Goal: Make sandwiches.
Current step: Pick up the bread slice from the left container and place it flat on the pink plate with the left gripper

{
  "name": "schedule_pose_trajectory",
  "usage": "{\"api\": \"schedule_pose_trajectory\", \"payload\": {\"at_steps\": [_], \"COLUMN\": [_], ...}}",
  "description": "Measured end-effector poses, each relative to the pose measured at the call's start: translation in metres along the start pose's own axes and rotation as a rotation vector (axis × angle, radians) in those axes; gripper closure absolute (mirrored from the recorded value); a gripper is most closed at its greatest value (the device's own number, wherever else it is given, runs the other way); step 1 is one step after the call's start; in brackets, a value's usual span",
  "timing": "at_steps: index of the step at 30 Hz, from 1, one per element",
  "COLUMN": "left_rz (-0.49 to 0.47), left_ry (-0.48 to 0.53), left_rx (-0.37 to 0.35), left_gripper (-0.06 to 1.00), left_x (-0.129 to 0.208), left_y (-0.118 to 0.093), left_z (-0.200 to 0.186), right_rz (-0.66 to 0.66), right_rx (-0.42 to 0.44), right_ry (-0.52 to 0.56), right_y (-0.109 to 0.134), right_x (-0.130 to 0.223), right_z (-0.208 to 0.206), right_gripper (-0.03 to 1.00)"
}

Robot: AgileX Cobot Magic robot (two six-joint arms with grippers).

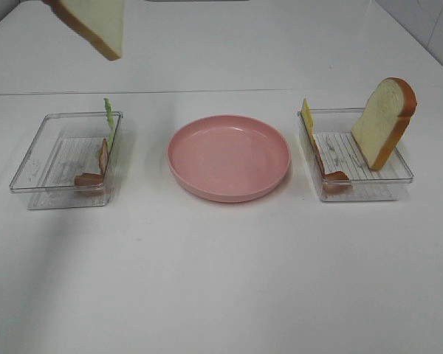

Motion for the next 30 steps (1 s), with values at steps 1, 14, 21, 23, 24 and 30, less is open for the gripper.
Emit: {"api": "schedule_pose_trajectory", "payload": {"at_steps": [1,14,21,23,24,30], "left_rz": [0.000,-0.033,-0.148,-0.172,-0.186,-0.225], "left_ry": [0.000,0.071,0.111,0.130,0.142,0.192], "left_rx": [0.018,0.173,0.198,0.197,0.195,0.183], "left_gripper": [0.75,0.75,0.75,0.75,0.75,0.75], "left_x": [0.002,0.041,0.073,0.082,0.086,0.105], "left_y": [-0.007,-0.077,-0.091,-0.091,-0.090,-0.084], "left_z": [0.006,0.078,0.127,0.137,0.142,0.162], "right_rz": [0.000,0.000,0.000,0.000,0.000,0.000], "right_rx": [0.000,-0.001,-0.001,-0.001,-0.001,-0.001], "right_ry": [0.000,0.000,0.000,0.000,0.000,0.000], "right_y": [0.000,0.000,0.000,0.000,0.000,0.000], "right_x": [0.000,0.000,0.000,0.000,0.000,0.000], "right_z": [0.000,0.000,0.000,0.000,0.000,0.000], "right_gripper": [-0.02,-0.02,-0.02,-0.02,-0.02,-0.02]}}
Point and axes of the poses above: a point on each arm's last joint axis where the gripper is mounted, z pointing out along that axis toward the gripper, y along the wrist's bending axis when the last joint is at zero, x = y × z, the point moved 1 cm from there along z, pointing out along that axis toward the gripper, and after that the axes turned 15 degrees about z, right-handed, at the moved point
